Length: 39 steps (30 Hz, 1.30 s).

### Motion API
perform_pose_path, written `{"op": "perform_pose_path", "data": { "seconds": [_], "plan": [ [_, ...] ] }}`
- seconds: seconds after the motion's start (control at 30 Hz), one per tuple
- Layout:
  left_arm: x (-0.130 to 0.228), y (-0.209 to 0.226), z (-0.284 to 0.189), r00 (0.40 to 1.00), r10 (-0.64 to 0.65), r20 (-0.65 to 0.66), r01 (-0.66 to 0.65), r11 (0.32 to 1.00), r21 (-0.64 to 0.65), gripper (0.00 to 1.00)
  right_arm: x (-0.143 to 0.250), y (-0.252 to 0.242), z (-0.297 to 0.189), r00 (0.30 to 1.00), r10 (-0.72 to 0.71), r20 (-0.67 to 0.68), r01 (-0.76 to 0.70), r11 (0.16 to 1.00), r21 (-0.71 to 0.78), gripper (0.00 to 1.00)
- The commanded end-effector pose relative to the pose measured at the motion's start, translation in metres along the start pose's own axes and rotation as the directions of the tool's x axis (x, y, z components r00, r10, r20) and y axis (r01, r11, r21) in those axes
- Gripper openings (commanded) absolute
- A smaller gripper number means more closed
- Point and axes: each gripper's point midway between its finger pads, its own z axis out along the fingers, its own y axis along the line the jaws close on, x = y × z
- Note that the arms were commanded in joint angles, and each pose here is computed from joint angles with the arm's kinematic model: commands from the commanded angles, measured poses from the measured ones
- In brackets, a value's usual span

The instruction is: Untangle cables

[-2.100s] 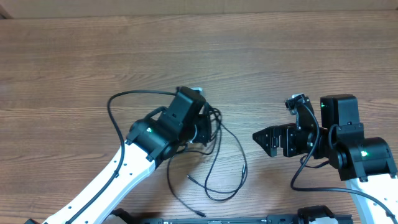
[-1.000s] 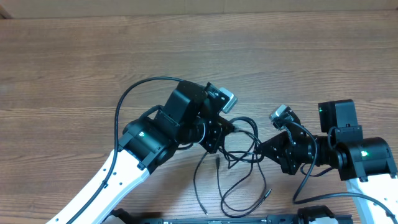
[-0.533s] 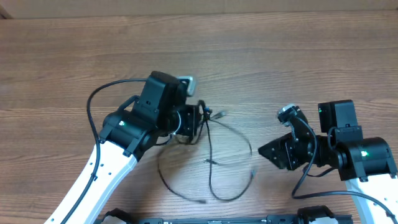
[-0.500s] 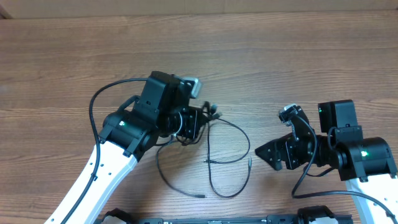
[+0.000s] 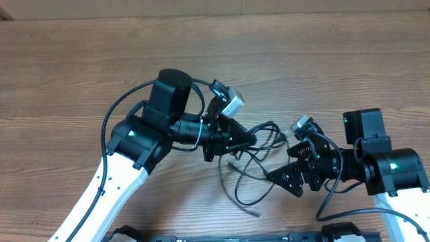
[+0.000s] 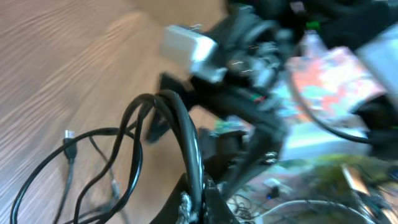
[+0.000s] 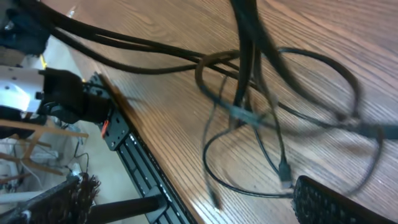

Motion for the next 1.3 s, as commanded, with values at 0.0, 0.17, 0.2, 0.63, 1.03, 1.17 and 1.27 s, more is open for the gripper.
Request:
{"op": "perform_pose_path", "data": {
  "seconds": [0.0, 0.17, 0.2, 0.63, 1.03, 1.17, 1.27],
  "plan": [
    [-0.011, -0.044, -0.008, 0.995, 0.098, 0.034, -0.103, 0.976, 0.193, 0.04, -0.006, 0.007, -0.003, 0.998, -0.058, 0.032, 0.058, 0.998, -0.022, 1.00],
    [-0.010, -0.046, -0.008, 0.996, 0.084, 0.030, -0.089, 0.975, 0.205, 0.04, -0.010, 0.005, -0.003, 0.996, -0.075, 0.046, 0.076, 0.997, -0.012, 1.00],
    [-0.010, -0.046, -0.008, 0.996, 0.082, 0.029, -0.086, 0.974, 0.208, 0.04, -0.011, 0.003, -0.003, 0.996, -0.072, 0.047, 0.072, 0.997, -0.004, 1.00],
    [-0.015, -0.044, -0.008, 0.998, 0.060, 0.036, -0.066, 0.978, 0.196, 0.04, -0.028, -0.037, -0.006, 0.910, 0.384, 0.152, -0.405, 0.902, 0.146, 1.00],
    [-0.088, -0.040, -0.075, 0.967, 0.062, 0.245, -0.108, 0.978, 0.179, 0.04, 0.047, -0.086, 0.005, 0.764, 0.640, -0.084, -0.542, 0.707, 0.454, 1.00],
    [-0.117, -0.036, -0.131, 0.932, 0.057, 0.357, -0.093, 0.992, 0.086, 0.04, 0.050, -0.091, 0.004, 0.750, 0.658, -0.074, -0.550, 0.682, 0.483, 1.00],
    [-0.135, -0.034, -0.184, 0.869, 0.113, 0.481, -0.101, 0.994, -0.049, 0.04, 0.050, -0.091, 0.004, 0.751, 0.656, -0.073, -0.549, 0.682, 0.483, 1.00]
  ]
}}
